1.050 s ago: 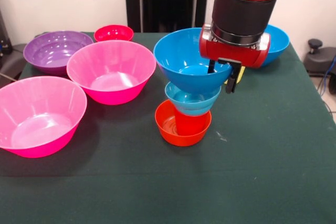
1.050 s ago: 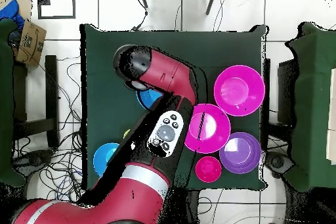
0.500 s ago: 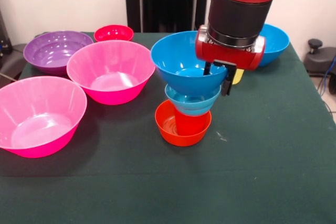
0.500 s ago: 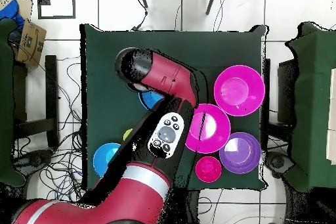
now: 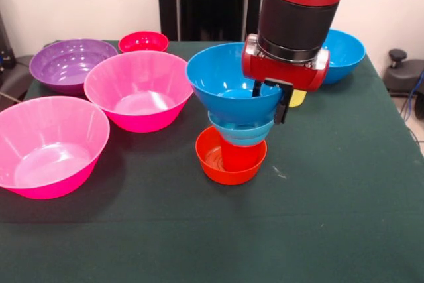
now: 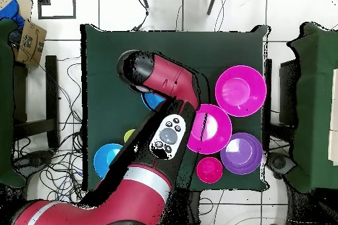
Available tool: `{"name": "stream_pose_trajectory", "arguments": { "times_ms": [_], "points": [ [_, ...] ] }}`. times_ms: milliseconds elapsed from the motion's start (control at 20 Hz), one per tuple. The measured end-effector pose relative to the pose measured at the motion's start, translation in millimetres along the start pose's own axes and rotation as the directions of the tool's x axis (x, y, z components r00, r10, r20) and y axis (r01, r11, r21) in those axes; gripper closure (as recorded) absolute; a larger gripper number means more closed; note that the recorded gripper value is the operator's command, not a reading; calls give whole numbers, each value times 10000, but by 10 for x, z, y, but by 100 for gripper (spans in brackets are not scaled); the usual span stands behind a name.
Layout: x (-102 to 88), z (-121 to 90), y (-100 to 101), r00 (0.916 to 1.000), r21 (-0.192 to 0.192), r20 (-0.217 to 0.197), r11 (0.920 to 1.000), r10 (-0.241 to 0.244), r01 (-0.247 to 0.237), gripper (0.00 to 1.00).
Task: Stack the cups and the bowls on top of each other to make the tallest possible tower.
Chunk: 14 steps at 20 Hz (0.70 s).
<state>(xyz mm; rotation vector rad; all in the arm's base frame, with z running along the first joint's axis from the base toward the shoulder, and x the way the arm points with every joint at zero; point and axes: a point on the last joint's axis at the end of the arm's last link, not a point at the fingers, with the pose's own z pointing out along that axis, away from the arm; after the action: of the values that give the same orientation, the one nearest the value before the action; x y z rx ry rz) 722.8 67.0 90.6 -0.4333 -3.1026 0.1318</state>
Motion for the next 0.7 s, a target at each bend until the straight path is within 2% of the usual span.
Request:
{"name": "stream_pose_trajectory", "arguments": {
  "times_ms": [350,700],
  "points": [
    [-10,30,-46,9998,63,180,10000,64,-66,100],
    [21,75,-37,9998,41,178,10000,77,-78,100]
  ]
}}
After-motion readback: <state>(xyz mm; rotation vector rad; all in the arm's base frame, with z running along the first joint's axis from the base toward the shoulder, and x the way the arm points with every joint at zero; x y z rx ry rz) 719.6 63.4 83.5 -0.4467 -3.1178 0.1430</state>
